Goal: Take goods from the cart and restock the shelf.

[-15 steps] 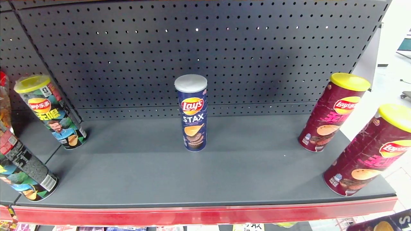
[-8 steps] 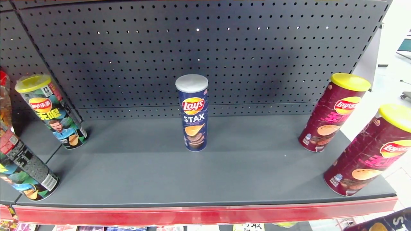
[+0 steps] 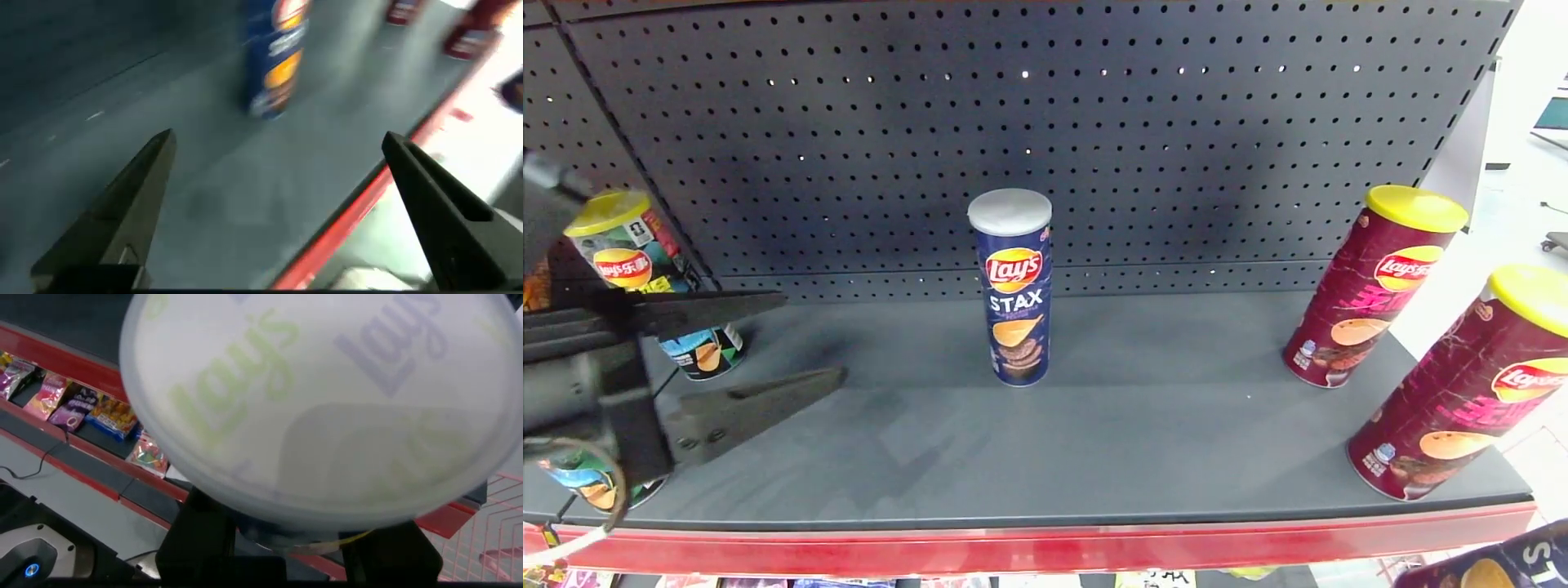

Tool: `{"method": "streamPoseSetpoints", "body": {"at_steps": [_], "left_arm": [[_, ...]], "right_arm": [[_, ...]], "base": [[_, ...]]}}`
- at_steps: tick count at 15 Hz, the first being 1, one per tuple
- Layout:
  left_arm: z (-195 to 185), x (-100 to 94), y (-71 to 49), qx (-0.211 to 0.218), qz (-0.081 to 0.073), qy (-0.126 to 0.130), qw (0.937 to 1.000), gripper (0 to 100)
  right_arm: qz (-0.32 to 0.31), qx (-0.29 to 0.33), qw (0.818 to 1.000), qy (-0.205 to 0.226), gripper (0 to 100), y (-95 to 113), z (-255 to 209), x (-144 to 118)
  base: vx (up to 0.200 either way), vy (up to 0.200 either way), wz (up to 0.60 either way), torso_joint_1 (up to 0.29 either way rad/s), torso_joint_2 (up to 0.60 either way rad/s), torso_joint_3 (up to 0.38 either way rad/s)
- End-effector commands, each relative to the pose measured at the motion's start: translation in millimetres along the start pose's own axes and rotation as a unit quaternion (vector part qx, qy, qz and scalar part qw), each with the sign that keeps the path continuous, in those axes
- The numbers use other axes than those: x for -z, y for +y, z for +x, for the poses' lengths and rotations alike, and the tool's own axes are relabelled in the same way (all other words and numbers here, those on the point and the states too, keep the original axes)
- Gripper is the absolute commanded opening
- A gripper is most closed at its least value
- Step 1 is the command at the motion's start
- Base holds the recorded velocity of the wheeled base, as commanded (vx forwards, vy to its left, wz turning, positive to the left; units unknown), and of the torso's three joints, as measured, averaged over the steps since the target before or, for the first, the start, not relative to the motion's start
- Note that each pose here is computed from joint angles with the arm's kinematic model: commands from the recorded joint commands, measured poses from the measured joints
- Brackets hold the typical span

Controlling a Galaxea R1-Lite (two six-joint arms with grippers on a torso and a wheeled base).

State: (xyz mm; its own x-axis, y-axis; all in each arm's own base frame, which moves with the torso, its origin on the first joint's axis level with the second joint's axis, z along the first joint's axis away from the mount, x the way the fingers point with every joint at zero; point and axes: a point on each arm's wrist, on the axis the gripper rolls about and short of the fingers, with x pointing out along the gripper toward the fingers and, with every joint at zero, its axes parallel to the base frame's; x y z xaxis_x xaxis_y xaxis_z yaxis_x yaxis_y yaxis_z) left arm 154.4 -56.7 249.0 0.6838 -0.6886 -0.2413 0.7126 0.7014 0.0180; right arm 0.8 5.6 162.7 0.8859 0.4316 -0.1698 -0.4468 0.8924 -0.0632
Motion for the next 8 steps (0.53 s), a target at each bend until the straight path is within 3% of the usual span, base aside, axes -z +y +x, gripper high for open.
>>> {"method": "streamPoseSetpoints", "body": {"at_steps": [1,3,6,8], "left_arm": [[76.4,-2.5,15.7,0.074,-0.008,0.051,0.9959,100],[105.0,-4.4,26.2,0.076,0.015,0.036,0.9963,100],[126.8,-10.3,33.1,0.078,0.021,0.026,0.9964,100],[138.4,-12.5,31.5,0.090,0.024,0.026,0.9954,100]], "right_arm": [[0.000,0.000,1.000,-0.001,0,0.0,-0.3,-0.2],[0.000,0.003,1.000,-0.002,0,0.0,-0.5,-0.3],[-0.001,0.004,1.000,-0.008,0,0.0,-1.9,-3.4],[0.000,0.005,1.000,-0.007,0,0.0,-1.9,-3.3]], "base": [[0.000,0.000,0.00,0.000,0.00,0.000],[0.000,0.000,0.00,0.000,0.00,0.000],[0.000,0.000,0.00,0.000,0.00,0.000],[0.000,0.000,0.00,0.000,0.00,0.000]]}}
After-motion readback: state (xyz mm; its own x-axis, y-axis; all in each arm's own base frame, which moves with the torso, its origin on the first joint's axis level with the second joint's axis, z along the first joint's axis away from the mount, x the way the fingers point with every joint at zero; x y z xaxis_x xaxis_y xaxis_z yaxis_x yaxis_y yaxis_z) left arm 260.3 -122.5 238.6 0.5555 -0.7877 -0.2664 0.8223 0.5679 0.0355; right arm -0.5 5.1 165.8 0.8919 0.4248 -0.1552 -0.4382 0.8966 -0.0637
